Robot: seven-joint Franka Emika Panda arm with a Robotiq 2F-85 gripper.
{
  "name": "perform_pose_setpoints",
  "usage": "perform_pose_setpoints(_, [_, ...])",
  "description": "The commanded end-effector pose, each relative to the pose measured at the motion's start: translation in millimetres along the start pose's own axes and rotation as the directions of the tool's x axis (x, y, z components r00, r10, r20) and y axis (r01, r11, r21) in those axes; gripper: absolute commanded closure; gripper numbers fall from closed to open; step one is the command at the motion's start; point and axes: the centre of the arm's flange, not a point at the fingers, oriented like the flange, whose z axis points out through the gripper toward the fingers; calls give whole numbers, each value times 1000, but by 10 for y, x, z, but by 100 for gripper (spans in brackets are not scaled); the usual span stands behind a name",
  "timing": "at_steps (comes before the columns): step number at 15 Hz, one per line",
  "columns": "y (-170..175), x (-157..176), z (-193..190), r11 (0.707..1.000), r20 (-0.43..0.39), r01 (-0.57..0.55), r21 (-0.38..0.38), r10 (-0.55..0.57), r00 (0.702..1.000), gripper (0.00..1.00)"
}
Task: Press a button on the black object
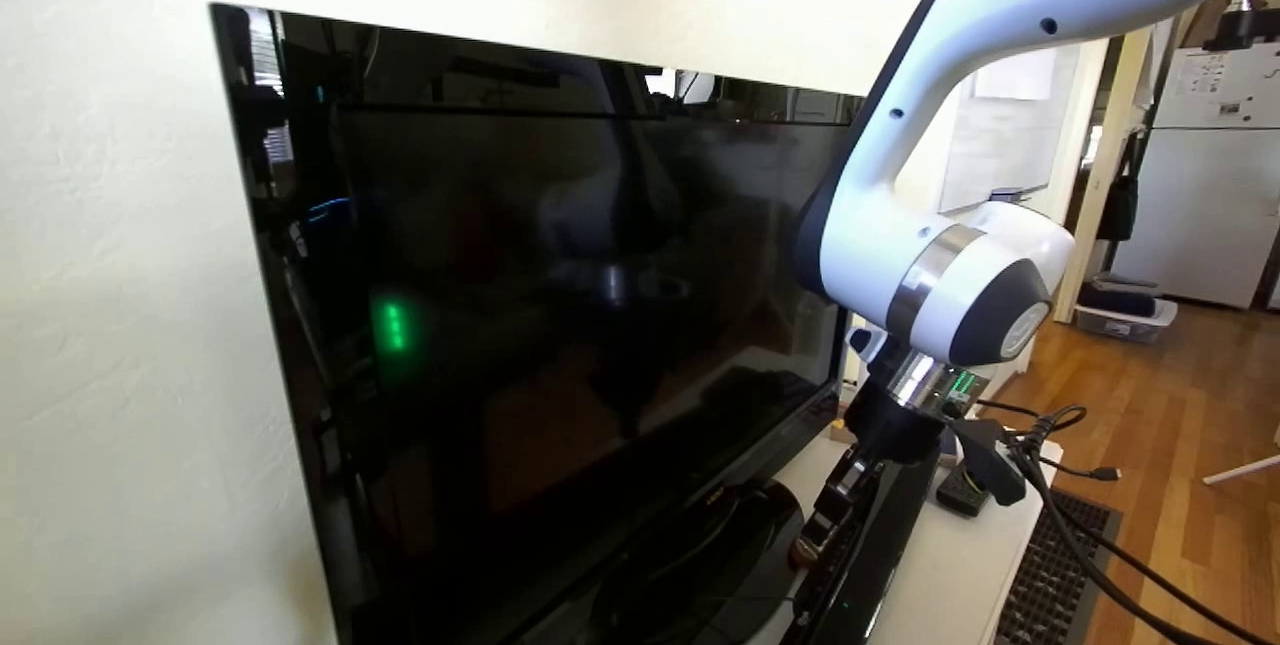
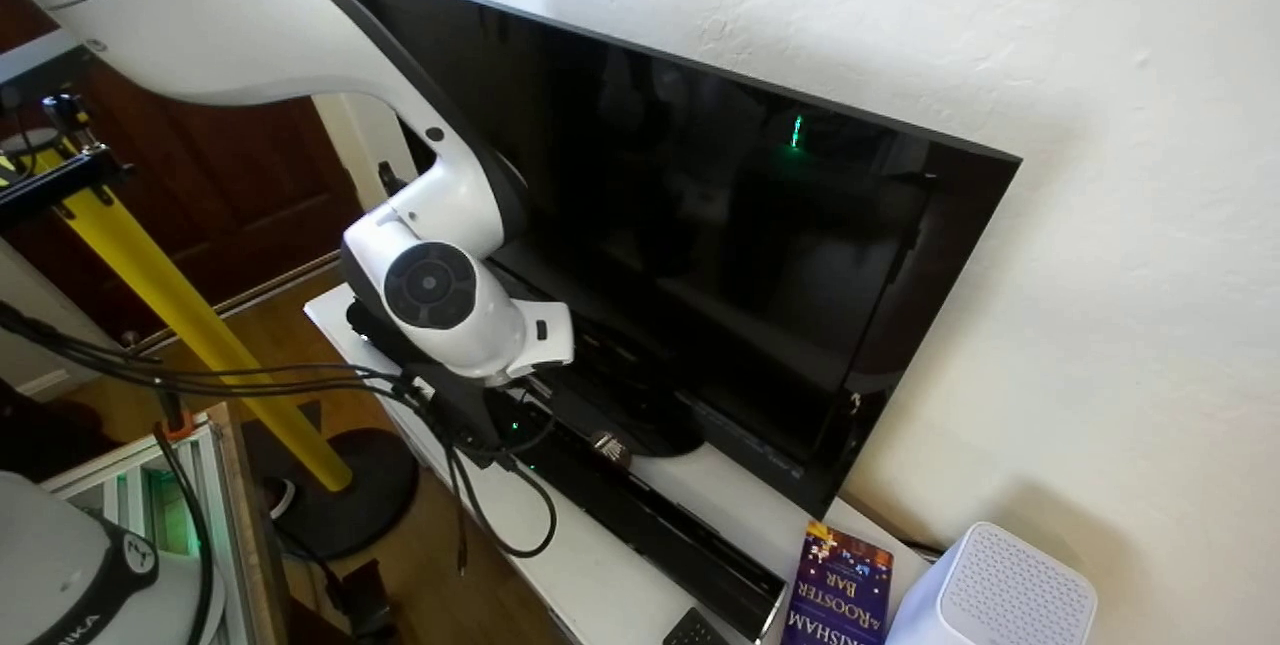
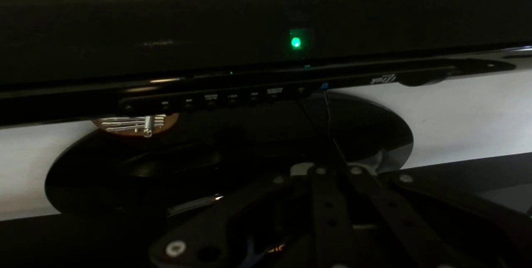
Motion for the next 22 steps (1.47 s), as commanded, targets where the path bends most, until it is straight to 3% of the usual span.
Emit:
perform_pose_setpoints(1, [62,-45,198,999,-30,4,-33,-5,1000,100])
perform_pose_setpoints(19, [172,-139,400,998,12,-13,-58,14,1000,100])
perform_pose_setpoints(22, [205,-177,454,999,58,-20,-48,22,998,100])
